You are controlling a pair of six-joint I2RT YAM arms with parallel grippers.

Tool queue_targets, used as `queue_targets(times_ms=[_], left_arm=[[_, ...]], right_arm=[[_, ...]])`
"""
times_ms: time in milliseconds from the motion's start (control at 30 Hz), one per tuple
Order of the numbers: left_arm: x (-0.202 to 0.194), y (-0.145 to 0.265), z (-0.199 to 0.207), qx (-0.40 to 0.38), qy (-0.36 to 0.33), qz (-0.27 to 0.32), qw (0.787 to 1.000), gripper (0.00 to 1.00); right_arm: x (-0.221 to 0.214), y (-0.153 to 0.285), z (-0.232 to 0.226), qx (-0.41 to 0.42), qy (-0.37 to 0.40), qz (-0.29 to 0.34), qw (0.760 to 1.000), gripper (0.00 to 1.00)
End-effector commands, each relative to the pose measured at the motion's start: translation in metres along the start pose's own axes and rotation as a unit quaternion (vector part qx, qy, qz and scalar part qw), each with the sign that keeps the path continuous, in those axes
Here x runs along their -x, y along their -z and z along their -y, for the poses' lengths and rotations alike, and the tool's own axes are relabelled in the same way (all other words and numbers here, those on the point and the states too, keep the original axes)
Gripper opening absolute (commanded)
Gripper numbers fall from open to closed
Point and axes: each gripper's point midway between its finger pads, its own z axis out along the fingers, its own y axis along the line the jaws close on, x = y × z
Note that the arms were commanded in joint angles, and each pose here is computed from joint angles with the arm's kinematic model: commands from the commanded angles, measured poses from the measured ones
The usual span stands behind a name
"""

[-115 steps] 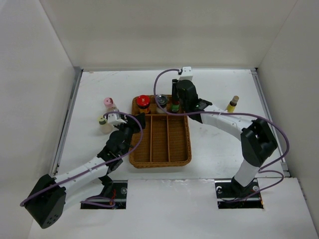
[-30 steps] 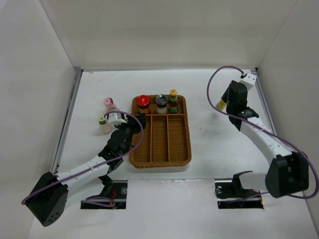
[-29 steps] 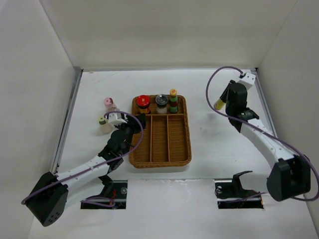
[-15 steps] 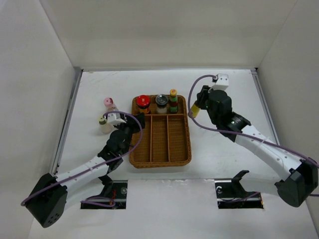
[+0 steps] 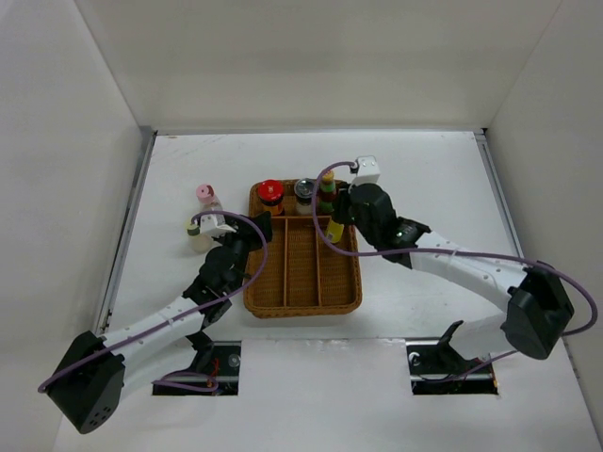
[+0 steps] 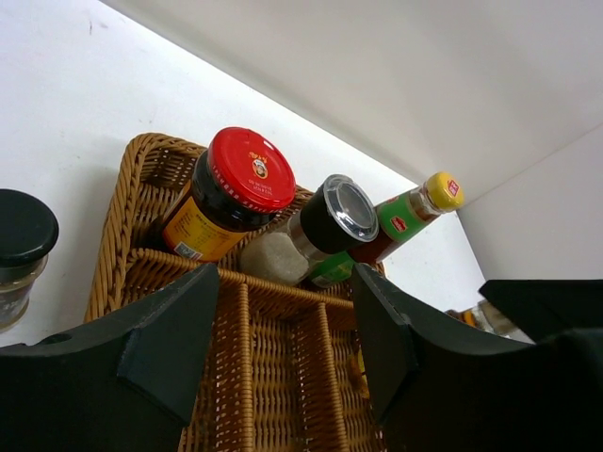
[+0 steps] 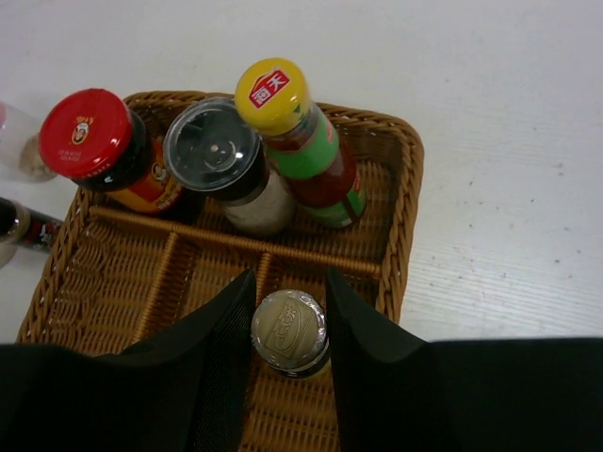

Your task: Organize the condiment bottles

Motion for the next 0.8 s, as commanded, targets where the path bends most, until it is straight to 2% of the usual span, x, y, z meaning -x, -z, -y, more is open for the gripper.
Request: queue_targets(times_ms=[0, 333, 600, 767], left_arm=[[0.015, 0.000, 0.004, -0.008, 0.008, 0.027, 1.000, 0.57], [0.018, -0.002, 0.001, 0.004, -0.003, 0.036, 0.999, 0.57], [0.034, 0.001, -0.006, 0.027, -0.012, 0.059, 0.998, 0.57], [0.052, 0.009, -0.008, 0.042, -0.011, 0.078, 0.996, 0.57]], right_arm=[[0.034, -0.004, -0.026, 0.039, -0.030, 0.073, 0.996, 0.27], [0.002, -0.026, -0.021, -0.008, 0.034, 0.071, 0.997, 0.30], [-0.011, -0.020, -0.034, -0.001, 0.054, 0.085, 0.995, 0.55], [-0.004, -0.013, -0.034, 0.006, 0.051, 0.096, 0.994, 0.61]])
